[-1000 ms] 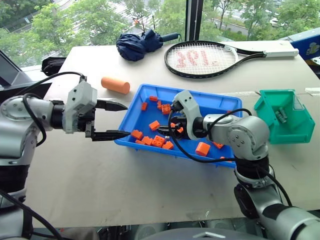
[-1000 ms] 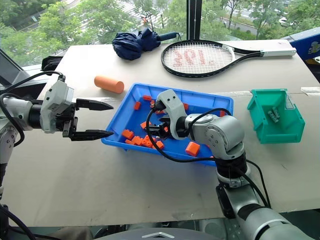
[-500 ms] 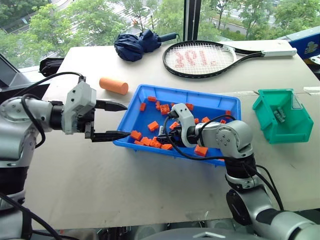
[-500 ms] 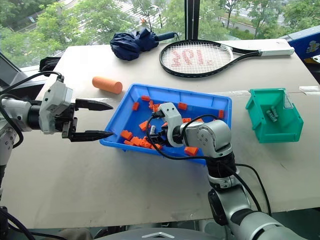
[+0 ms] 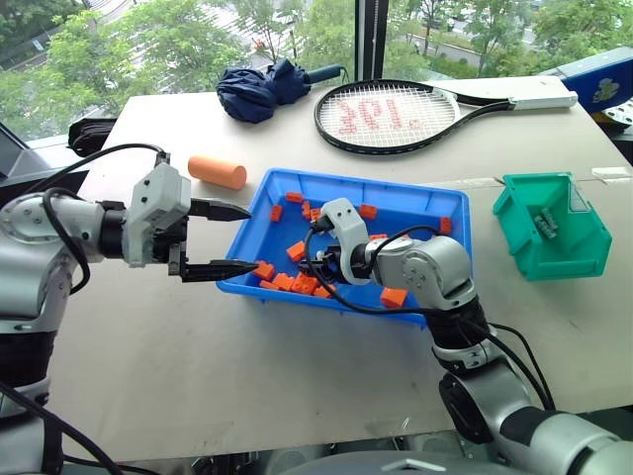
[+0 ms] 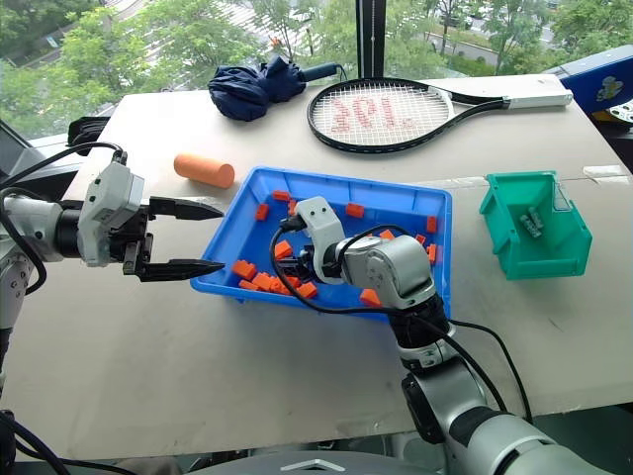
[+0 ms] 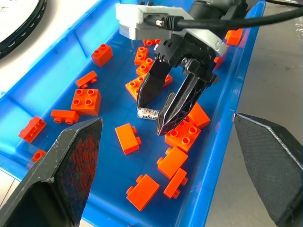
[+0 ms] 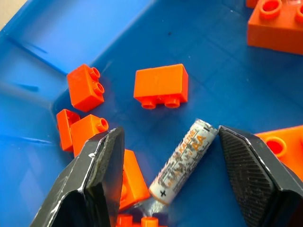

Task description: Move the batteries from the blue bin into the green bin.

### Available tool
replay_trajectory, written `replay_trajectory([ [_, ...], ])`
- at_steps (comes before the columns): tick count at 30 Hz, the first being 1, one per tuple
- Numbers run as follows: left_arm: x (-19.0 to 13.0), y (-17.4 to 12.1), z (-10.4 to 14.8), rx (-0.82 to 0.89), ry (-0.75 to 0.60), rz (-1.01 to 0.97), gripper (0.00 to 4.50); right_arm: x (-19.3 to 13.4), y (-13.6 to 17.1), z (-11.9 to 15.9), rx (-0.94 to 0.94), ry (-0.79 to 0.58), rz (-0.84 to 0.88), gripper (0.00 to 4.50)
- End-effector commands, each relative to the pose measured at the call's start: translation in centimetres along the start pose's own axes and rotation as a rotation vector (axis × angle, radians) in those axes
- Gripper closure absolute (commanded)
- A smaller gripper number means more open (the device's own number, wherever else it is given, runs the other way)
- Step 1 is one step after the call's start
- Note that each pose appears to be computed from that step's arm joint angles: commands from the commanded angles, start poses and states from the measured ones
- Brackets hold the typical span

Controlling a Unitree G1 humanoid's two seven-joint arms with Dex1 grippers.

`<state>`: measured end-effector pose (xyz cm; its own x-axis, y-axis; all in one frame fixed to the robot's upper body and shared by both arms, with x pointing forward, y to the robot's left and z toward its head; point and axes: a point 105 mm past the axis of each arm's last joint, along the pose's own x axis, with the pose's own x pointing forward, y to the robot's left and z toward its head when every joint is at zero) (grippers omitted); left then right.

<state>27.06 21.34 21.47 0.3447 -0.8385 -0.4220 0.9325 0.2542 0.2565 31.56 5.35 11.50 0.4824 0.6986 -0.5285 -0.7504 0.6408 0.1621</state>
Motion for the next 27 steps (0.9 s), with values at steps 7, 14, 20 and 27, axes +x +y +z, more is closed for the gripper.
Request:
replay_trajectory([
  [7,-0.3,0.4,1.2,0.055,-0.012,0.009,0.00,0.1,-0.4,-1.9,-0.179,0.064,-0.026,3.07],
  [14,0.1,0.5,1.4,0.063,-0.022,-0.007,0.00,-0.3,-1.1,-1.2,-0.212,0.032,-0.056,4.48],
  [20,0.5,0.5,2.0,0.062,-0.063,-0.026,0.00,-5.4,-0.7,5.6,-0.169,-0.328,0.048,4.48],
  [27,1.5,0.6,4.4,0.076,-0.176,-0.079,0.00,-13.9,-4.0,6.6,-0.187,-0.498,-0.008,4.48],
])
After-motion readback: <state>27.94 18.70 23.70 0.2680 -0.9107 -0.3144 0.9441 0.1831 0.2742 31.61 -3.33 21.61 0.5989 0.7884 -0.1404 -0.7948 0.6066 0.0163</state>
